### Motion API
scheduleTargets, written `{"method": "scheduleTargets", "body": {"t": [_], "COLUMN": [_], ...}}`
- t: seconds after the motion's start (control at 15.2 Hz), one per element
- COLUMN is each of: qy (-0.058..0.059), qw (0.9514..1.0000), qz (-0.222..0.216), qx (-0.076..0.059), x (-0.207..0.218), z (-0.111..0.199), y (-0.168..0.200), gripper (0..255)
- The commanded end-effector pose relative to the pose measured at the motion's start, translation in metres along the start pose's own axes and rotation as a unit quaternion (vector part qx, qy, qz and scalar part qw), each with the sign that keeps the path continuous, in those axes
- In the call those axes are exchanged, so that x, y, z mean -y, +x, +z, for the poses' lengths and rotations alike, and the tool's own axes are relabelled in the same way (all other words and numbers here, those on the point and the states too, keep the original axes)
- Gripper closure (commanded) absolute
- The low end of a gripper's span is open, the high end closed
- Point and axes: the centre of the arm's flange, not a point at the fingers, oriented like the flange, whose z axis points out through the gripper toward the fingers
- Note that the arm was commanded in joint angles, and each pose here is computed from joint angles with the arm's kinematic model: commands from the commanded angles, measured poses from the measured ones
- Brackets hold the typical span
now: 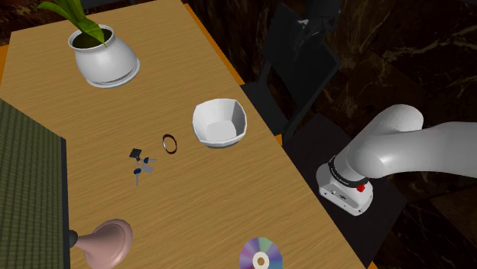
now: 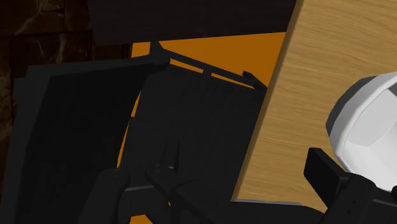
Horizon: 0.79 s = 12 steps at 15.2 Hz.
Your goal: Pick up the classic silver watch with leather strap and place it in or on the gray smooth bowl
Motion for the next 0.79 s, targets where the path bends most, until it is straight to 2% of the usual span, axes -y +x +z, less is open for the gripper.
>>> {"method": "scheduleTargets", "body": {"t": [0.0, 0.73], "qy": [0.000, 0.004], "qw": [1.0000, 0.9994], "qz": [0.000, 0.018], "qx": [0.000, 0.028], "x": [0.000, 0.130], "z": [0.000, 0.054], "y": [0.000, 0.040], "gripper": [0, 0]}}
